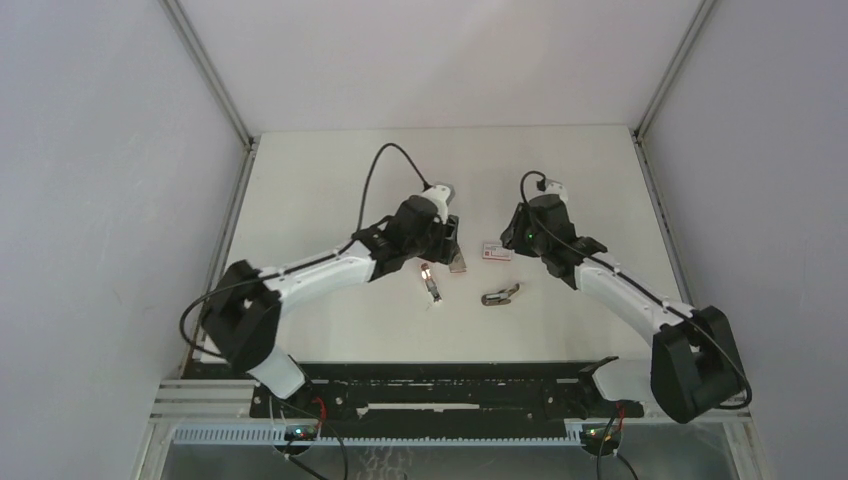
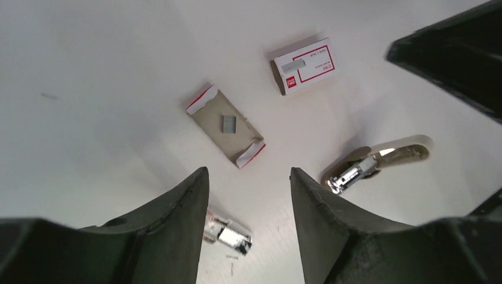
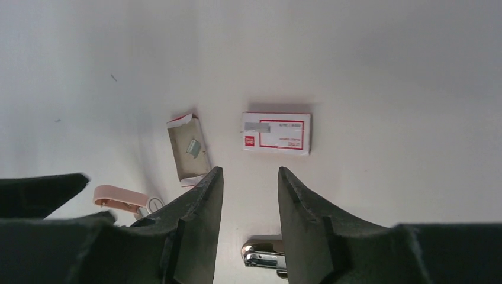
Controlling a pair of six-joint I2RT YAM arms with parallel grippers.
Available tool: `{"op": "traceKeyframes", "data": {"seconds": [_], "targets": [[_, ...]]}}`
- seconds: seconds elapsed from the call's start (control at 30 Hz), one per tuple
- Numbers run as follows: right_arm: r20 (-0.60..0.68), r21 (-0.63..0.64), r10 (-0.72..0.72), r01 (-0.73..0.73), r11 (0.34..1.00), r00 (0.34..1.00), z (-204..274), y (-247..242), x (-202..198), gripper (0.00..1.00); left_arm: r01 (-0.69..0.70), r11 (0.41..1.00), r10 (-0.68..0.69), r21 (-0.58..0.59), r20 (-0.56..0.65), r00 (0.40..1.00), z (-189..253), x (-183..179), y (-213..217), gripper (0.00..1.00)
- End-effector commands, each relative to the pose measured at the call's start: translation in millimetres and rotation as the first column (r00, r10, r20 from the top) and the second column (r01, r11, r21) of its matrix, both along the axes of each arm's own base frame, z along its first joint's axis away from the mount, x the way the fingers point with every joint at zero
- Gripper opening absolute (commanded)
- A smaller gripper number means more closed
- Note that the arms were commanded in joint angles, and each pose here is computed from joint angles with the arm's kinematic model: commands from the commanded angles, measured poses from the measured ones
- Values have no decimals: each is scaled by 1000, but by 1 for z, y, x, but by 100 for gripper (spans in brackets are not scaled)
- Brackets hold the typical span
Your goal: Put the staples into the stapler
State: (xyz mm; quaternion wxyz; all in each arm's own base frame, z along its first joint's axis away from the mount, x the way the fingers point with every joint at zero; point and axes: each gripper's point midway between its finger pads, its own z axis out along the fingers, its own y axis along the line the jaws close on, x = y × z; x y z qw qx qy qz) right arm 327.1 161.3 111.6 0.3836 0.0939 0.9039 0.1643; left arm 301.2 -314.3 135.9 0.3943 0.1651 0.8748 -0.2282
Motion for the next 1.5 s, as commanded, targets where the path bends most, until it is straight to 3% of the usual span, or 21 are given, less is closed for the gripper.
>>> {"op": "traceKeyframes", "data": {"seconds": [0.0, 0.2, 0.77, 1.47], "targets": [[55, 33, 11, -13, 999, 998, 16, -14, -5, 39, 35, 997, -38, 73, 34, 999, -2, 23, -26, 56], [63, 64, 13, -17, 998, 998, 17, -24, -10, 39, 35, 990, -37, 138, 17, 999, -23, 40, -39, 48], [54, 90, 9, -13, 996, 999, 13, -31, -8, 38, 63, 975, -47, 214, -81, 996, -75, 42, -45, 43], [32, 96, 9, -12, 995, 999, 8, -31, -10, 37, 54, 962, -38, 269, -65, 997, -94, 53, -44, 34]]}}
